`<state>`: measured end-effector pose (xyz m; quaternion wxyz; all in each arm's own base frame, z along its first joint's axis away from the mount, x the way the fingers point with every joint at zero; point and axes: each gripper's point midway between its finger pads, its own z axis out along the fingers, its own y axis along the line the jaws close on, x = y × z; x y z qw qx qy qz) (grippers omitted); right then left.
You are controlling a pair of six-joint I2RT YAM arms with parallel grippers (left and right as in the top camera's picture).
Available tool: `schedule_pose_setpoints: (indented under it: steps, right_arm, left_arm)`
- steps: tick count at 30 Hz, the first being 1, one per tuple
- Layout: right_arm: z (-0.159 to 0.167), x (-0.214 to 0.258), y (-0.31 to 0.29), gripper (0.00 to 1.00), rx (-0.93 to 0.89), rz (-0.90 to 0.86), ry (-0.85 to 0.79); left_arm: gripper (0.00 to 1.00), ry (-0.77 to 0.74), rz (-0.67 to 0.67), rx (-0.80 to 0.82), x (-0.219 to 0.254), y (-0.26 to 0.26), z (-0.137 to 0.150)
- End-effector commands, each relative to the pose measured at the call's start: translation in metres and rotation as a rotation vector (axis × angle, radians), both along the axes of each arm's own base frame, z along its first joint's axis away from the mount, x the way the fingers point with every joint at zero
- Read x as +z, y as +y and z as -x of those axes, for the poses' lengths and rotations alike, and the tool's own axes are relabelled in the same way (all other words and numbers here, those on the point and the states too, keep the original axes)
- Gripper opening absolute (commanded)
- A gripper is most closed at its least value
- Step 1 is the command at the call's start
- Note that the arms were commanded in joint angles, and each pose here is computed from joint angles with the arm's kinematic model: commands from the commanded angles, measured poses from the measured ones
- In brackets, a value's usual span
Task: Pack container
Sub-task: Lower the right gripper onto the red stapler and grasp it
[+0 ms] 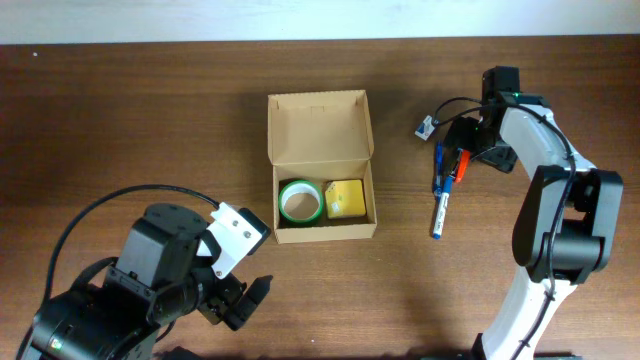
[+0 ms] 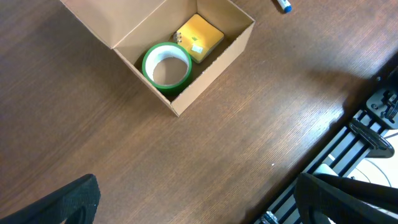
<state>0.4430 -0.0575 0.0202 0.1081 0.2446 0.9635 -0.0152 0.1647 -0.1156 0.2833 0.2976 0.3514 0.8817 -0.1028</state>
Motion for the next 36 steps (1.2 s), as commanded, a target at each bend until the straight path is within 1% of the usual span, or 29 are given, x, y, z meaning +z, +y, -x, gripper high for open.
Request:
schedule_pose_setpoints:
  steps: [1, 8, 10, 12, 19, 27, 36]
  right_arm:
    - [0.005, -0.012, 0.006, 1.0, 0.006, -0.03, 0.029]
    - [0.008, -0.013, 0.007, 0.9, 0.008, -0.035, 0.041]
    - [0.009, -0.014, 0.007, 0.89, 0.008, -0.035, 0.048]
    - [0.011, -0.014, 0.008, 0.86, 0.008, -0.036, 0.053]
    - [0.011, -0.014, 0.01, 0.86, 0.019, -0.039, 0.055]
    - [0.004, -0.013, 0.023, 0.86, 0.057, -0.048, 0.034]
    - [-0.002, -0.012, 0.024, 0.85, 0.079, -0.042, 0.011]
  left_arm:
    - [1.0, -0.015, 0.011, -0.018, 0.005, -0.002, 0.0]
    - [1.0, -0.015, 0.011, -0.018, 0.005, -0.002, 0.0]
    - [1.0, -0.015, 0.011, -0.018, 0.005, -0.002, 0.0]
    - [0.99, -0.016, 0.011, -0.018, 0.005, -0.002, 0.0]
    - [1.0, -0.016, 0.011, -0.018, 0.005, -0.002, 0.0]
    - [1.0, -0.015, 0.011, -0.018, 0.005, -0.002, 0.0]
    - [1.0, -0.015, 0.011, -0.018, 0.005, -0.002, 0.0]
